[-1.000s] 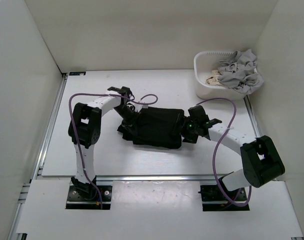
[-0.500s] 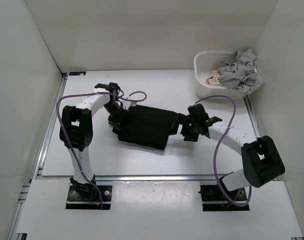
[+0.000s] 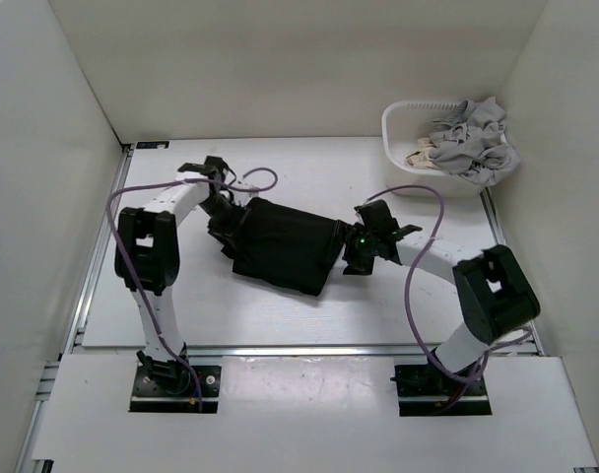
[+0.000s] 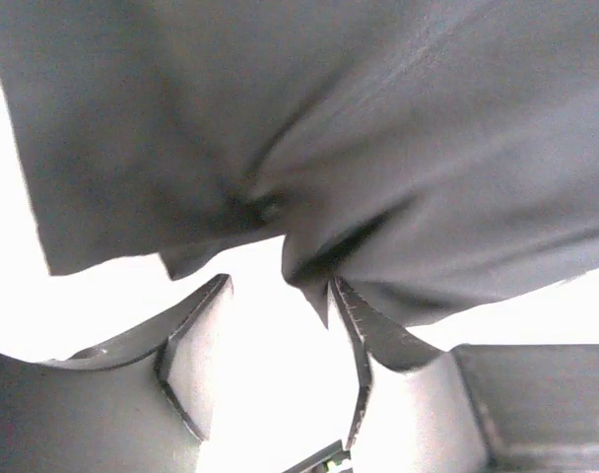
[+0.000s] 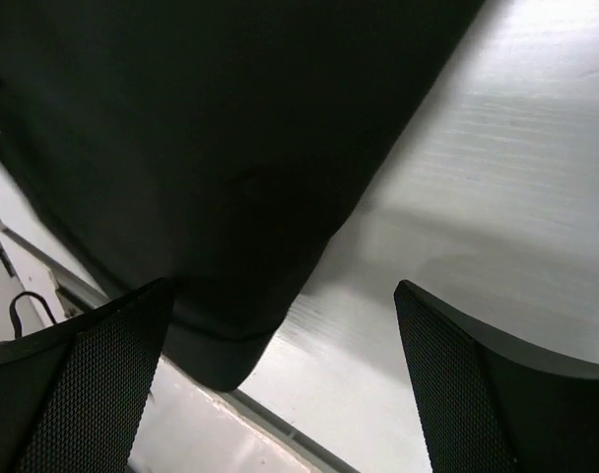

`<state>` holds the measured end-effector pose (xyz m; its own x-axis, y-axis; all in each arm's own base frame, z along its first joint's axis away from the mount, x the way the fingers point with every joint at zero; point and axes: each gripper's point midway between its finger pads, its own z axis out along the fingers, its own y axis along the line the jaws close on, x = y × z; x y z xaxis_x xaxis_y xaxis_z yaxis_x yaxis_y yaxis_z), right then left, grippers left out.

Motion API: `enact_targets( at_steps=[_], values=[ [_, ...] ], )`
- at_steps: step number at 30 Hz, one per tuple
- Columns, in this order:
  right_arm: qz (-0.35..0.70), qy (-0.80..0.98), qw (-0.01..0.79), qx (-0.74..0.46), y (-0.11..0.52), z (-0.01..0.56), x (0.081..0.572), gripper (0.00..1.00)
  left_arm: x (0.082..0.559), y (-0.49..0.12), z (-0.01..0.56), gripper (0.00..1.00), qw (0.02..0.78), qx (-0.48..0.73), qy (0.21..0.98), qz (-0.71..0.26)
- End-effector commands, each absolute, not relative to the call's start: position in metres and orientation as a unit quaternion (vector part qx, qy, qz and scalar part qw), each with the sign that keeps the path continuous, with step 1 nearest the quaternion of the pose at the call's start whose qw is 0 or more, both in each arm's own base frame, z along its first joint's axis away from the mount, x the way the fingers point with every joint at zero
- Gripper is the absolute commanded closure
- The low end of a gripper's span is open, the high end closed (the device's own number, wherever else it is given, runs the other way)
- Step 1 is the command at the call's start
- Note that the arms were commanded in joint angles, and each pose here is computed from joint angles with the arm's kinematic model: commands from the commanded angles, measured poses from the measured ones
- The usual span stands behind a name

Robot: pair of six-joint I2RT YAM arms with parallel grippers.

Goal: Fold and stack the trousers
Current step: Fold the trousers

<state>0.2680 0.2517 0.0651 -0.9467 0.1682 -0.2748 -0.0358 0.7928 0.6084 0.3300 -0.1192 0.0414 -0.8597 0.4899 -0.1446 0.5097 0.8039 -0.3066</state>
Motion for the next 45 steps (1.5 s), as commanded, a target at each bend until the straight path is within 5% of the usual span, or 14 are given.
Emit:
enact_targets(
  at_steps=[1,8,13,15,18,22,26,30,35,38,45],
  values=[
    [0.352,0.927,0.121,0.033,0.271,0.060,0.268,0.03,0.367,-0.109,0.117,0.45,0.154,0.239,0.943,-0.171],
    [0.364,0.926,0.090,0.033,0.283,0.046,0.268,0.05,0.406,-0.069,0.071,0.43,0.164,0.206,0.961,-0.086],
    [0.365,0.927,0.086,0.028,0.288,0.044,0.275,0.39,0.400,-0.072,0.026,0.42,0.129,0.204,0.965,-0.100],
    [0.357,0.929,0.093,0.027,0.284,0.043,0.283,0.47,0.384,-0.074,0.014,0.53,0.107,0.207,0.966,-0.114],
    [0.347,0.931,0.102,0.049,0.267,0.043,0.298,0.66,0.363,-0.078,0.009,0.86,0.089,0.217,0.963,-0.136],
    [0.323,0.938,0.109,0.057,0.238,0.040,0.318,0.76,0.319,-0.093,0.013,0.86,0.070,0.223,0.954,-0.187],
    [0.307,0.946,0.105,0.029,0.227,0.037,0.319,0.76,0.282,-0.099,0.019,0.79,0.049,0.219,0.951,-0.211],
    [0.307,0.948,0.081,-0.006,0.227,0.030,0.311,0.56,0.273,-0.093,0.027,0.62,0.054,0.211,0.957,-0.194],
    [0.300,0.951,0.077,-0.020,0.221,0.027,0.310,0.49,0.341,-0.065,0.105,0.61,0.208,0.171,0.957,-0.111],
    [0.302,0.950,0.075,-0.026,0.223,0.026,0.313,0.48,0.367,-0.077,0.143,0.52,0.259,0.182,0.941,-0.116],
    [0.299,0.950,0.074,-0.042,0.222,0.030,0.313,0.48,0.362,-0.125,0.103,0.48,0.170,0.198,0.937,-0.234]
  ],
)
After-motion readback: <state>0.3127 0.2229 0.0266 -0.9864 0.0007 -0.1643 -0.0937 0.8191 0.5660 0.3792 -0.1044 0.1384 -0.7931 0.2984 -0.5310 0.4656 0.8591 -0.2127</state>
